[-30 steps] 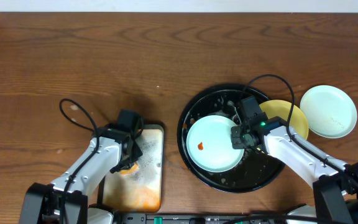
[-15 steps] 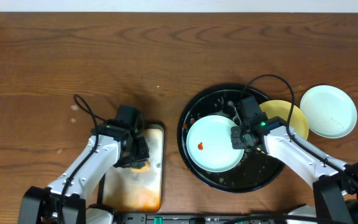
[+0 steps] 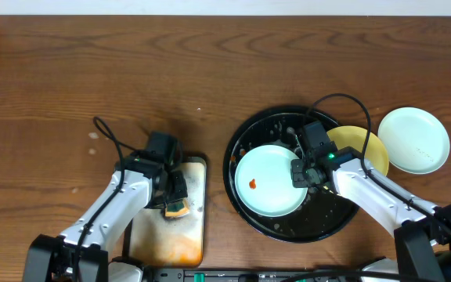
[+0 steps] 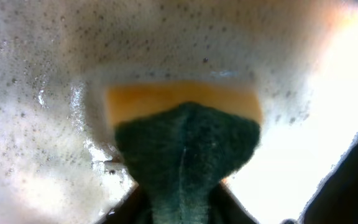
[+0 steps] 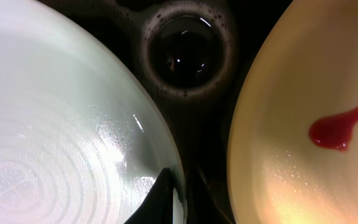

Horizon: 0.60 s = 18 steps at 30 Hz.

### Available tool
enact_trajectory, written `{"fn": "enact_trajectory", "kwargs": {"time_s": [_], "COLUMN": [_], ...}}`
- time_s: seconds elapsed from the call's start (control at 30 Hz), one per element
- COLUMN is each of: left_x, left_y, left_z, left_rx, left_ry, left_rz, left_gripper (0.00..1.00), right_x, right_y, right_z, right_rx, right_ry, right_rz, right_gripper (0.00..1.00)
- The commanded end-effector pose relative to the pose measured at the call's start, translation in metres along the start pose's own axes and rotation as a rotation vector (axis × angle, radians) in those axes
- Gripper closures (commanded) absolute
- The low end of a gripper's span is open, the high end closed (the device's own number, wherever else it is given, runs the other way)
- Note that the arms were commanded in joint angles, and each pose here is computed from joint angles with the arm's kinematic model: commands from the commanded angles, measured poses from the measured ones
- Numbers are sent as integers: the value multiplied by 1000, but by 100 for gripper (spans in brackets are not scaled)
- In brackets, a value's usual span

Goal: Clean dirty plates on tray and stack at the side
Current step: 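Grasp the sponge in the soapy tray with the left gripper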

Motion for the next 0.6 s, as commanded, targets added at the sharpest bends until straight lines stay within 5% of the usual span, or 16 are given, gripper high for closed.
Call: {"fn": "enact_trajectory", "kwargs": {"time_s": [0.0,0.13,0.33,0.57], "left_x": [5,10,4,2], "left_y": [1,-1,-11,-11], "left_z": [10,14,-19,-19], "left_rx": [-33,-67,-81,-88], "left_ry": [11,39,55,44], "left_rz": [53,73,71,54], "left_gripper": [87,90,51,44], "right_x": [10,10,10,10], "right_y": [-3,-3,-3,-3], "right_z": [9,9,9,9], "right_rx": [21,21,21,21], "right_ry": [43,44,43,43], "right_rz": [22,22,22,29], "right_gripper": [96,96,96,96]}}
Point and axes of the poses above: each gripper's point midway between its finger pads, its own z axis out along the fingers, its own y axis along the line the jaws close on, x = y × z, the point moved 9 cm from there along -z, back along the fingers, and after that the axes turned 11 degrees about -z, right-handed, at the moved point
